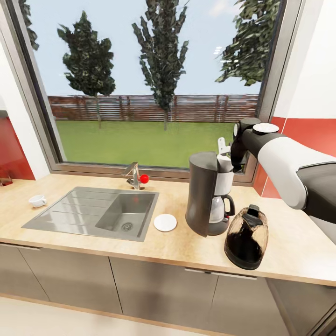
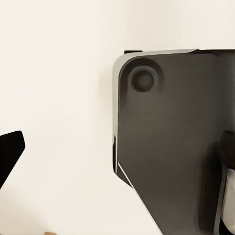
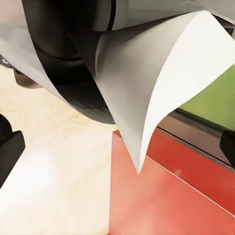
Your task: Set up a coffee station on the kitchen countertop: keep the coffee maker on the countertop, move the bottle of coffee from the kitchen shelf to the counter next to the coffee maker, place a paper coffee filter on top of the coffee maker, put the saucer next to the coffee maker with the coffee cup on the saucer, and place the electric kettle next to the coffee maker.
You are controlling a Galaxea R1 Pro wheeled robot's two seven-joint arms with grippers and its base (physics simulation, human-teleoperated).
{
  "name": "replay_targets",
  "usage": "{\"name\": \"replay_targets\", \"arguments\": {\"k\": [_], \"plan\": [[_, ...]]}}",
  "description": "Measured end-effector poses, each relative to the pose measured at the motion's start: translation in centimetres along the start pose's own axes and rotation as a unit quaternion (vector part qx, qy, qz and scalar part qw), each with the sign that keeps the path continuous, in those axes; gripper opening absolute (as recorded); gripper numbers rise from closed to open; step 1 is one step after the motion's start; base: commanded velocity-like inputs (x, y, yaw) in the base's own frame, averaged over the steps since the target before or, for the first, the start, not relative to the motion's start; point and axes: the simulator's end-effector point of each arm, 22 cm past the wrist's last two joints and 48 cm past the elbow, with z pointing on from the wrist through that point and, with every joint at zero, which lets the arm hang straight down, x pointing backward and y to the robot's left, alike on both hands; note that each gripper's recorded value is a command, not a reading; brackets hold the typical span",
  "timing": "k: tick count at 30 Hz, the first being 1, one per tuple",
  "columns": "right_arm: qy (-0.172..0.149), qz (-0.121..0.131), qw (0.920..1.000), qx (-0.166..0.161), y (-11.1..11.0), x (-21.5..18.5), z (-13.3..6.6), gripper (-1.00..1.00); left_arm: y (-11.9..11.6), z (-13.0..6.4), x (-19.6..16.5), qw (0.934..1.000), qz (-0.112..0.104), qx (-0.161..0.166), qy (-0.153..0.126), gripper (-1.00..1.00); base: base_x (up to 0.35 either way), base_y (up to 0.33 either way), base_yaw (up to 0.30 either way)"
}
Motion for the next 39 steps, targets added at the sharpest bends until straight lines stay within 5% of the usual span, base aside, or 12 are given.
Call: {"name": "replay_targets", "arguments": {"k": [39], "plan": [[-0.005,0.002,1.0,-0.007,0.58,-0.31,0.4,1.0,-0.58,-0.01,-0.03,1.0,-0.001,0.004,-0.001,1.0,0.011,0.055,0.0]]}}
